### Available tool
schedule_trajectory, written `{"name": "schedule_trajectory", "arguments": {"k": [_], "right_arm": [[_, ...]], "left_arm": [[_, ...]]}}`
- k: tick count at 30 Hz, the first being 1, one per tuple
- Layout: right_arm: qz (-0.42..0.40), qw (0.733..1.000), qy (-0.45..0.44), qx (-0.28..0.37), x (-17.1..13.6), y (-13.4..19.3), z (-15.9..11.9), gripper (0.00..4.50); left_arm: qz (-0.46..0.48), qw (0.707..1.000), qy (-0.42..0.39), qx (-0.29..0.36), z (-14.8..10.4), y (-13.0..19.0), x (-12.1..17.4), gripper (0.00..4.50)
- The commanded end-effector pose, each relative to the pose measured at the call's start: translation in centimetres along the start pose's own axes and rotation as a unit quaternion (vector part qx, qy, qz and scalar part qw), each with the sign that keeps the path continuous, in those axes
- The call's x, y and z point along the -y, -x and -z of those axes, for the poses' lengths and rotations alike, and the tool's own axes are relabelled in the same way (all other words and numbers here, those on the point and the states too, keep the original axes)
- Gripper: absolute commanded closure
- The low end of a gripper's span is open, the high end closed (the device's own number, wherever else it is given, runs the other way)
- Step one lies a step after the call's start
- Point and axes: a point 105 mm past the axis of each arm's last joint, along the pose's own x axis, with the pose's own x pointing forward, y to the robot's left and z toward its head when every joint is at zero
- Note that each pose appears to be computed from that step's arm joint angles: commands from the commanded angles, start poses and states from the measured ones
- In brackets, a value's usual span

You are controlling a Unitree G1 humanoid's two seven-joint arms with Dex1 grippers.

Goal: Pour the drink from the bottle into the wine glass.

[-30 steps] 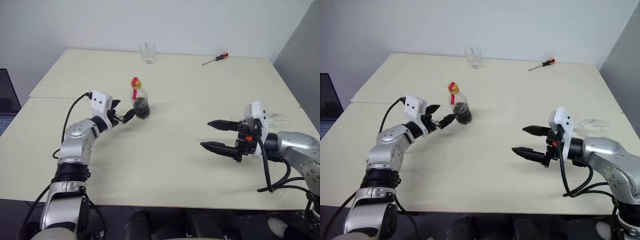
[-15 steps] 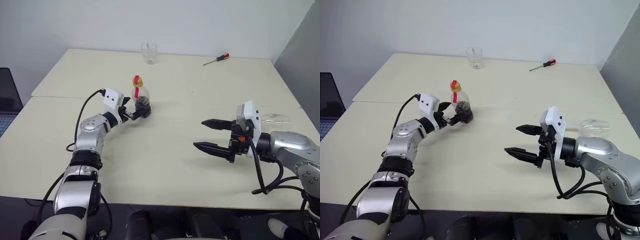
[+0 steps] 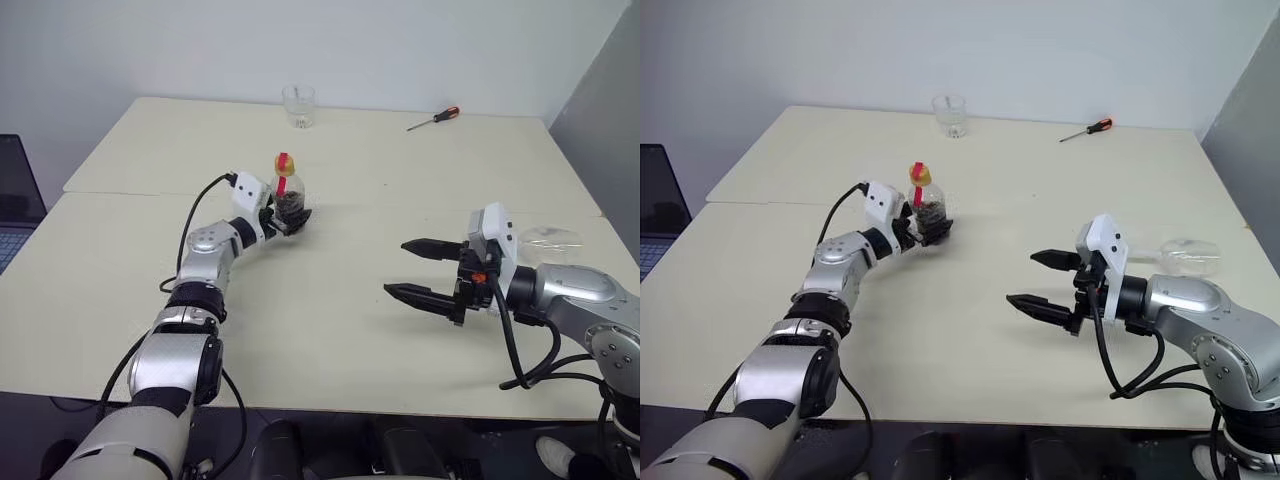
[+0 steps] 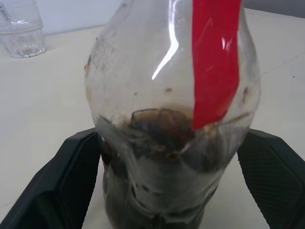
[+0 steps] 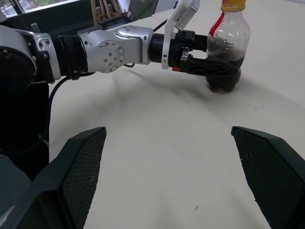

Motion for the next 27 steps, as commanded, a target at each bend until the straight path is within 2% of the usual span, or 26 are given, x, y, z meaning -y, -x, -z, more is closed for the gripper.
{"name": "schedule_trajectory", "arguments": {"k": [1, 8, 15, 16, 22, 24, 27], "right_arm": [[-0.003, 1.0, 0.026, 0.014, -0.6, 0.1, -0.9, 0.02], [0.003, 0.999, 0.026, 0.018, -0.6, -0.1, -0.9, 0.02], [0.01, 0.999, 0.028, 0.021, -0.8, -0.3, -1.0, 0.02], [0.012, 0.999, 0.028, 0.021, -0.8, -0.2, -1.0, 0.0], [0.03, 0.998, 0.045, 0.02, -0.5, -0.1, -1.2, 0.0], [0.05, 0.996, 0.062, 0.028, 0.0, -0.3, -1.7, 0.0], [0.13, 0.986, 0.091, 0.046, 2.3, -0.7, -3.1, 0.0]], "left_arm": [[0.002, 1.0, -0.01, 0.023, -1.7, -0.8, 0.1, 0.0], [-0.018, 1.0, -0.004, 0.017, -1.6, -1.8, 0.3, 0.0], [-0.054, 0.997, 0.018, 0.046, -2.0, -2.3, 0.2, 0.0], [-0.051, 0.997, 0.017, 0.047, -1.9, -2.5, 0.4, 0.4], [-0.06, 0.996, 0.037, 0.061, -1.7, -2.8, 0.9, 2.05], [-0.058, 0.995, 0.04, 0.068, -1.7, -2.9, 1.3, 2.41], [-0.046, 0.994, 0.047, 0.083, -1.9, -3.2, 2.1, 2.56]]}}
